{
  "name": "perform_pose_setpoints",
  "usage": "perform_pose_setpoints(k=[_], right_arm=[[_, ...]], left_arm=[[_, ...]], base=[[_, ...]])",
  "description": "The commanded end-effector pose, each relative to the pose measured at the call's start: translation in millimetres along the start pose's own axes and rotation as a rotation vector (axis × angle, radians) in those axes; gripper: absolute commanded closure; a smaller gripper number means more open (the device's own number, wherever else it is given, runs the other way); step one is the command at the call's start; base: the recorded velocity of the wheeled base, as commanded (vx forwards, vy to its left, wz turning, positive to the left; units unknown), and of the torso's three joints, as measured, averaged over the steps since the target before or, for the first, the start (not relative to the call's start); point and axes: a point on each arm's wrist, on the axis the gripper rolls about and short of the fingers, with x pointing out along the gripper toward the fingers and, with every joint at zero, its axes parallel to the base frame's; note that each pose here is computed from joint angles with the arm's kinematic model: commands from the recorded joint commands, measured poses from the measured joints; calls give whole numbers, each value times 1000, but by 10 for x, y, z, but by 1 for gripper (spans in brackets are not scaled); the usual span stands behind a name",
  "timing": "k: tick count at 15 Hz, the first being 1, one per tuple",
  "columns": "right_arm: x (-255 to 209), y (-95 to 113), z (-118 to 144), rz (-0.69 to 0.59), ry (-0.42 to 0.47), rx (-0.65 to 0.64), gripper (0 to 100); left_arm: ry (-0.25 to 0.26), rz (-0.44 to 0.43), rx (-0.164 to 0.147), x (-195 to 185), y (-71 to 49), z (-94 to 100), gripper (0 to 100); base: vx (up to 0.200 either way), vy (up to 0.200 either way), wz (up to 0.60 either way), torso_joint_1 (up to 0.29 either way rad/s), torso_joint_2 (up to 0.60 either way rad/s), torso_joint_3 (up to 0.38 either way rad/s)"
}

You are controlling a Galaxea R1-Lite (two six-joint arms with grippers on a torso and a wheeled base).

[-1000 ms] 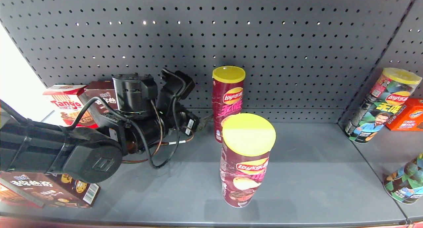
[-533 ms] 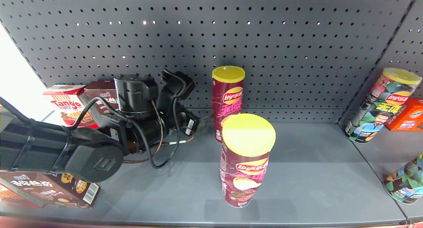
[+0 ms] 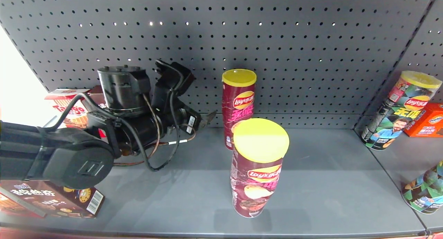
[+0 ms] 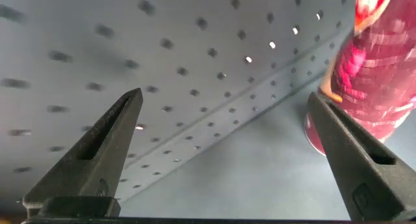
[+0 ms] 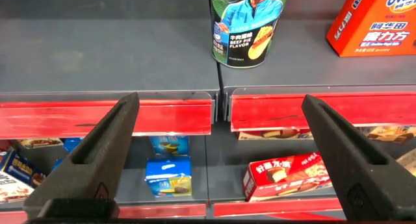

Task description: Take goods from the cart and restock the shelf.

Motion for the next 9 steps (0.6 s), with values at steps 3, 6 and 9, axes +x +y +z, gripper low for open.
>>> perform_pose_setpoints(k=[3,6,9], right_arm=[[0,0,5,1,0,-1,0],[1,0,1,1,1,-1,0],[1,0,1,1,1,-1,0]], left_arm=[[-98,50,-10,-638,159,493,0],[-187,102,-24,-1115,200,673,0],[-222,95,-39,-1901,162,431,0]], base=[[0,0,0,0,0,0],[0,0,0,0,0,0],[0,0,0,0,0,0]])
